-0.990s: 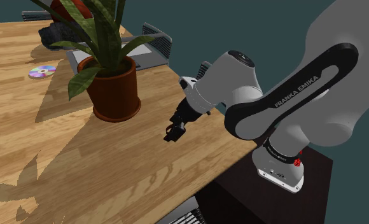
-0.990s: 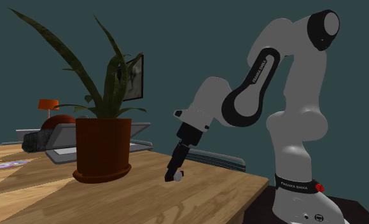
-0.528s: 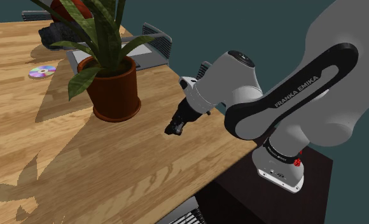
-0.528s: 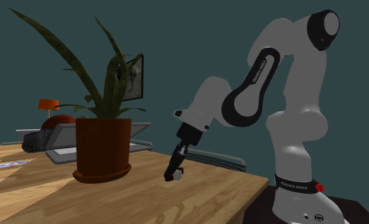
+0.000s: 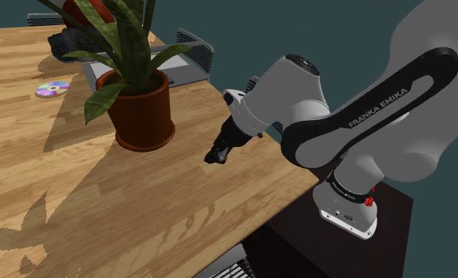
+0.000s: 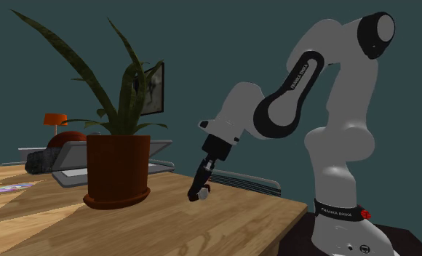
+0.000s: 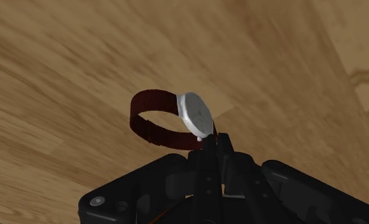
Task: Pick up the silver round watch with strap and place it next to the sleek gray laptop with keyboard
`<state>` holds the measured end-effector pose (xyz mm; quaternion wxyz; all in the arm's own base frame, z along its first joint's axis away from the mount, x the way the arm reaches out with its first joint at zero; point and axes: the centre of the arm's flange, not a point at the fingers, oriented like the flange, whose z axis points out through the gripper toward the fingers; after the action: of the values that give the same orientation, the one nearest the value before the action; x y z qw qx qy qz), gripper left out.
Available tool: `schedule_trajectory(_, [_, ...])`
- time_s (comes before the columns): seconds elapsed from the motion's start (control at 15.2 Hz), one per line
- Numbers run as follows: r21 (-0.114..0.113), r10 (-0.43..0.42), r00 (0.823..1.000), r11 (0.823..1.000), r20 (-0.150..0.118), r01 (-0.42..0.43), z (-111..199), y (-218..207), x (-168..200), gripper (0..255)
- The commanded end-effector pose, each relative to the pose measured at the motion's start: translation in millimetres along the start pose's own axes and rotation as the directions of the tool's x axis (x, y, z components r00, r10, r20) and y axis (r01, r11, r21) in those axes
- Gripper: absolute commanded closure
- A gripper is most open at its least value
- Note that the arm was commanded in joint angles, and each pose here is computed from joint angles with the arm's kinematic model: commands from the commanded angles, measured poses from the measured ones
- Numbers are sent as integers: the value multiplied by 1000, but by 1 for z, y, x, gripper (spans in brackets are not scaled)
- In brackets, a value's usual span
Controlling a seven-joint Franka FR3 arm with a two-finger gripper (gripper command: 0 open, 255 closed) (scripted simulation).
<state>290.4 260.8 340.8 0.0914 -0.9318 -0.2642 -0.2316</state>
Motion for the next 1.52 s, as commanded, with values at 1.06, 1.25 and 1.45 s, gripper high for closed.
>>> schedule_trajectory(1.06, [0, 0, 1000, 1000, 1, 0, -83, -4, 45, 255])
schedule_trajectory(1.25, [0, 0, 1000, 1000, 1, 0, -97, -5, 53, 255])
schedule_trajectory(1.45, [0, 0, 1000, 1000, 1, 0, -111, -6, 61, 255])
